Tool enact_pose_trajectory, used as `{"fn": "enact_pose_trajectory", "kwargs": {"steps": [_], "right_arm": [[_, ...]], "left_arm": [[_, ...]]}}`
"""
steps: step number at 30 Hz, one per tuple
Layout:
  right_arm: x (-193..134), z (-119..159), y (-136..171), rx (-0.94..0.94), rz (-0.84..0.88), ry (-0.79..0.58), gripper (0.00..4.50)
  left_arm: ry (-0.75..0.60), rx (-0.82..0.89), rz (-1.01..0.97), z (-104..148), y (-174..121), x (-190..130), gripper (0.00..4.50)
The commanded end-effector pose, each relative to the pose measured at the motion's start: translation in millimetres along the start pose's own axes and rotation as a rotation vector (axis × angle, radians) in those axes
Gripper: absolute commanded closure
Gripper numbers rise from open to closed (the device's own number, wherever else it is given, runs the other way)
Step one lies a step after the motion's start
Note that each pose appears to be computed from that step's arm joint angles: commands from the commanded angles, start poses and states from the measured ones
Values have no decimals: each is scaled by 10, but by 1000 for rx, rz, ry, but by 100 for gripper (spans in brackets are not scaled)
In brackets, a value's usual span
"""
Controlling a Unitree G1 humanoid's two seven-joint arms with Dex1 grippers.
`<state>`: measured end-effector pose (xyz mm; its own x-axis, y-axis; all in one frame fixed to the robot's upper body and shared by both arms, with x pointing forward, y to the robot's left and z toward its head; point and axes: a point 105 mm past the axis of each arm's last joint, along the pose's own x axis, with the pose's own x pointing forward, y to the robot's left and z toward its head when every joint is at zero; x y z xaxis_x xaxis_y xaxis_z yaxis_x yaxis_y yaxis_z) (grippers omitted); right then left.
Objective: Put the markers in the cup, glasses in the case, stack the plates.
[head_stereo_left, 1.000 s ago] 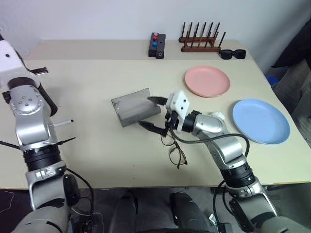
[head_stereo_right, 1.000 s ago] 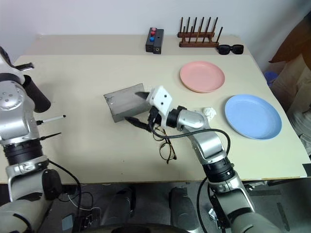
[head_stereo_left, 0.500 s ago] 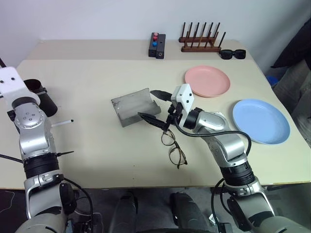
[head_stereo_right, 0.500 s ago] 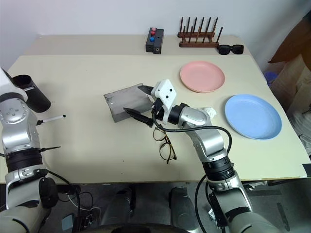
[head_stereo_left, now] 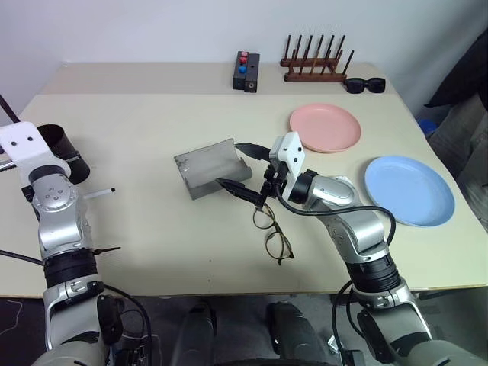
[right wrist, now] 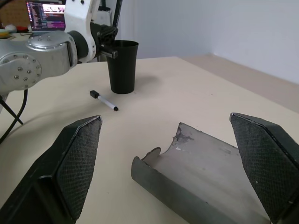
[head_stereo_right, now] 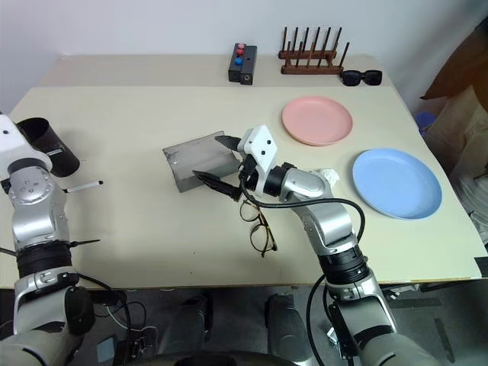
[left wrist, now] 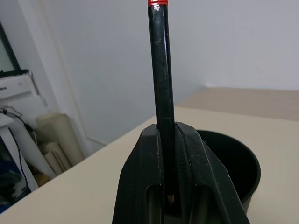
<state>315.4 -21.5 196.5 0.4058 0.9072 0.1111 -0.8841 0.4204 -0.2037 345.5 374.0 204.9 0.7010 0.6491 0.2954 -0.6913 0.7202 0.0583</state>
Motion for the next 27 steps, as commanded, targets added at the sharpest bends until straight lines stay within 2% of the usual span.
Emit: {"fn": "enact_pose_trajectory", "kwargs": {"steps": [1,9,12,16,23,27], "right_arm": [[6,152,50,-38,20,-48,0],[2,143,59,-36,21,-46,0],[5,143,58,-37,21,-47,0],[8,144,57,-37,22,-48,0],[13,143,61,-37,25,-49,0],[15,145,61,-38,25,-51,0]], "left_arm": [[-49,-6,10,129,19,2,445],[-40,-31,-6,114,-21,-9,445],[-39,-31,2,114,-18,-9,330],[-38,-24,9,113,-10,-8,125],[-46,-31,14,138,-9,-7,125],[-136,-88,-7,389,-22,3,125]]}}
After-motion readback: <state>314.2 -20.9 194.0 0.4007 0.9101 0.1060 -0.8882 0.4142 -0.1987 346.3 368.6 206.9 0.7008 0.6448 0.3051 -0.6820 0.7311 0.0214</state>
